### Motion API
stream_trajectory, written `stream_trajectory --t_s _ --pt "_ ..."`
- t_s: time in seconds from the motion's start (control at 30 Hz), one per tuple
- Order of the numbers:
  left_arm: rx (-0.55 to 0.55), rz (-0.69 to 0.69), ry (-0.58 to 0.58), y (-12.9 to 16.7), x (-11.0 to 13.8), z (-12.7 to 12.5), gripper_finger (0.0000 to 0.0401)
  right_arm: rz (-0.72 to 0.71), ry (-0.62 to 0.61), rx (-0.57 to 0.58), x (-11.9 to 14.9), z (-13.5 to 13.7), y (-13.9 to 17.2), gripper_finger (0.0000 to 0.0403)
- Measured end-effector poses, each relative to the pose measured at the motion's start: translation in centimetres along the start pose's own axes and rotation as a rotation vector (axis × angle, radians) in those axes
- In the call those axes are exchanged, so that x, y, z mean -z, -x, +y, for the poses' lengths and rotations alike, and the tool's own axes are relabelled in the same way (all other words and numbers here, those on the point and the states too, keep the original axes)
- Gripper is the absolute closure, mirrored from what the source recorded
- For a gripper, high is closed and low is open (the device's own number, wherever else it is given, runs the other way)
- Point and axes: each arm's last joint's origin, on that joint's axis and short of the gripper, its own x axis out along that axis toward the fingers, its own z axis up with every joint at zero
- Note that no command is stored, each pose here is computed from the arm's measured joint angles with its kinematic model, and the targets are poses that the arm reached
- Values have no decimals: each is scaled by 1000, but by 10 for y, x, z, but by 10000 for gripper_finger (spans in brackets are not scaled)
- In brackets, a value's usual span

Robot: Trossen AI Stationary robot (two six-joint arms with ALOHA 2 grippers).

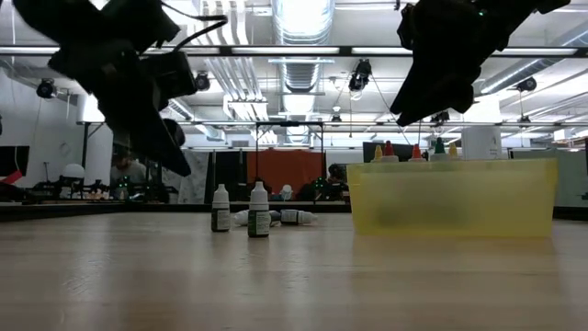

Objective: Pick & Place food coloring
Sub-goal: Put the small black food coloring bottle into the yellow bin

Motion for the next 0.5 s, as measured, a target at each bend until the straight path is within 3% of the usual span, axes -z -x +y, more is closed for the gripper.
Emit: stream_trajectory --t_s 0.23,0.5 --pt "7 -202 5 -11 29 12 177 3 27 4 0 0 0 232" --pt "-55 -209 -13 -13 50 21 177 3 24 2 0 0 0 232"
